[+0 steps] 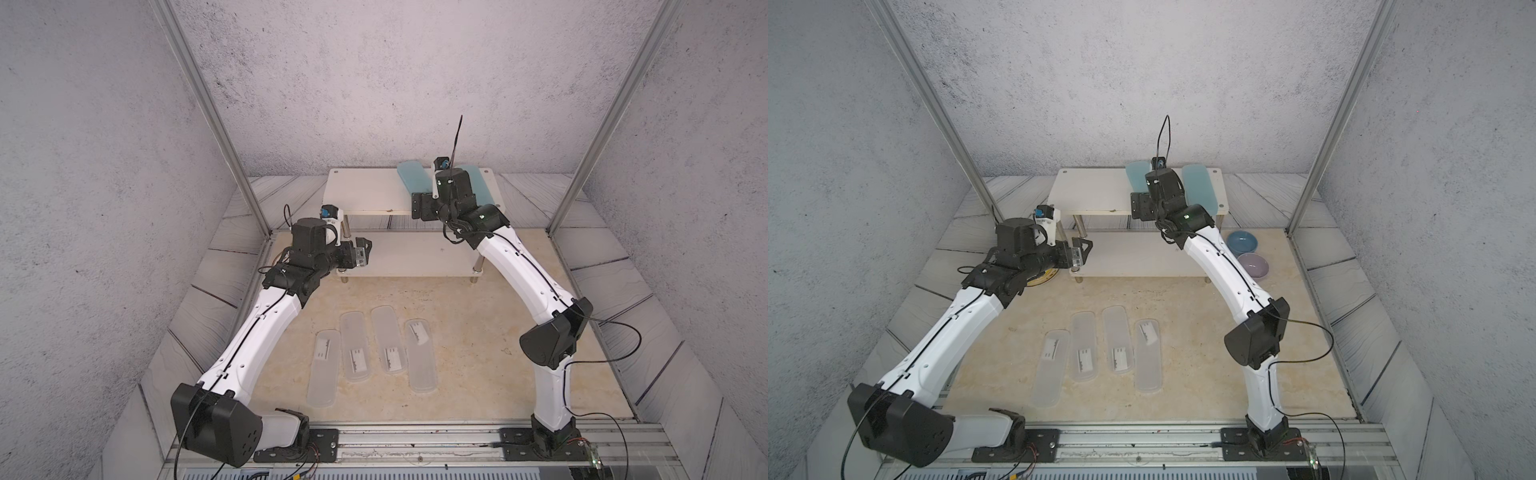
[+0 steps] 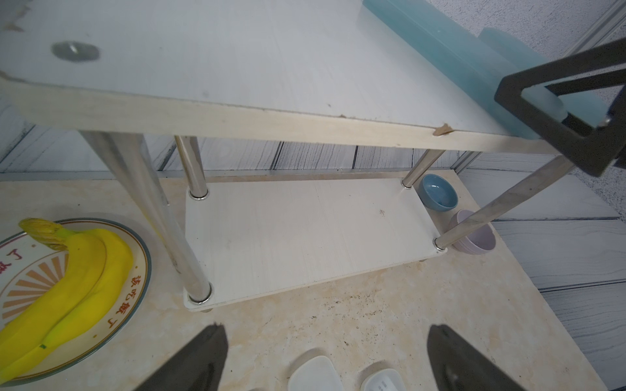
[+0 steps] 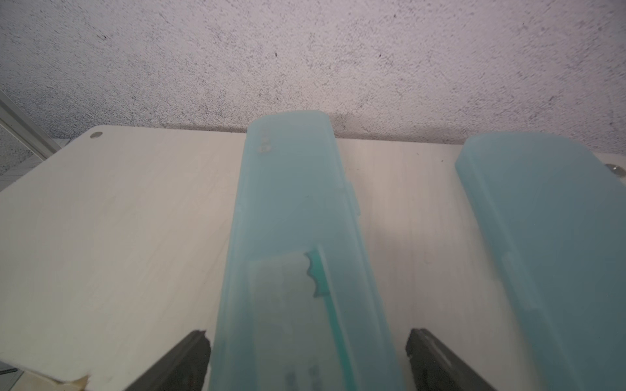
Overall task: Place the pencil cases on the shelf according to color
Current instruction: Place the pencil case on the shelf, then adjust the pencil case on the shelf.
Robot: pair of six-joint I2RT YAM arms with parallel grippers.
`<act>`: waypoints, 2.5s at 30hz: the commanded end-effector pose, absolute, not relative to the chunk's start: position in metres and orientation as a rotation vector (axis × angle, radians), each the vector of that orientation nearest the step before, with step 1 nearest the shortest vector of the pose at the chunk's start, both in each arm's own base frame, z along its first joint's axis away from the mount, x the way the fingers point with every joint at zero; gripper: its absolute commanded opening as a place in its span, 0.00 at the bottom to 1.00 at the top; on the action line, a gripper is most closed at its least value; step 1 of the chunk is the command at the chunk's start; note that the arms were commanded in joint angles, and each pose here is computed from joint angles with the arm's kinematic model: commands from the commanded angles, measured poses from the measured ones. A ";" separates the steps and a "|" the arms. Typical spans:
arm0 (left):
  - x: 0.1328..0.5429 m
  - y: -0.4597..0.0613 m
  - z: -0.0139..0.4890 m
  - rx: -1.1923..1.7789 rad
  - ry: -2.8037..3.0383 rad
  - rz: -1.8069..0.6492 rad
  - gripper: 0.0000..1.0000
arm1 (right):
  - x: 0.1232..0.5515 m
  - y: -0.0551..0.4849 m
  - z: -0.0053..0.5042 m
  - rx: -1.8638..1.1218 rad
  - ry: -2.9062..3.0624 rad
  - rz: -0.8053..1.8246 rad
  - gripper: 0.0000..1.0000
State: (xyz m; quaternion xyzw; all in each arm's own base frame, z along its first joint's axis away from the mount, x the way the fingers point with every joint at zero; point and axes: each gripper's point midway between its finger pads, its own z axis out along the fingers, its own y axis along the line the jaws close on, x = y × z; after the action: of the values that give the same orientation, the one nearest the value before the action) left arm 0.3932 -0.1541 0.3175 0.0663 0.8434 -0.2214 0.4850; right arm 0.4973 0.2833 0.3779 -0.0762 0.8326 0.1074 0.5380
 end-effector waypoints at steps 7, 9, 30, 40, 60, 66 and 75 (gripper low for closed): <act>0.393 -0.152 0.325 0.146 2.023 -0.561 0.99 | 0.486 0.289 0.391 -0.180 1.977 0.368 0.96; 0.392 -0.151 0.324 0.141 2.025 -0.561 0.99 | 0.482 0.294 0.394 -0.190 1.976 0.408 0.96; 0.378 -0.146 0.334 0.109 2.002 -0.579 0.99 | 0.435 0.302 0.453 -0.236 1.865 0.686 0.96; 0.373 -0.146 0.336 0.110 2.005 -0.583 0.99 | 0.432 0.155 0.486 0.057 1.904 0.333 0.88; 0.374 -0.157 0.319 0.113 2.035 -0.668 0.99 | 0.452 0.151 0.454 -0.040 1.927 0.675 0.67; 0.374 -0.158 0.317 0.107 2.036 -0.679 0.99 | 0.444 0.197 0.467 -0.134 1.878 0.775 0.69; 0.367 -0.156 0.319 0.123 2.035 -0.671 0.99 | 0.447 0.269 0.428 -0.217 1.958 0.865 0.70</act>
State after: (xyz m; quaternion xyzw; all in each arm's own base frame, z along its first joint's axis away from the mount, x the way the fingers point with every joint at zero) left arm 0.3714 -0.1591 0.3179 0.0471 0.8347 -0.2753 0.4747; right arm 0.4435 0.2515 0.4326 -0.0844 0.8029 0.3403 0.4821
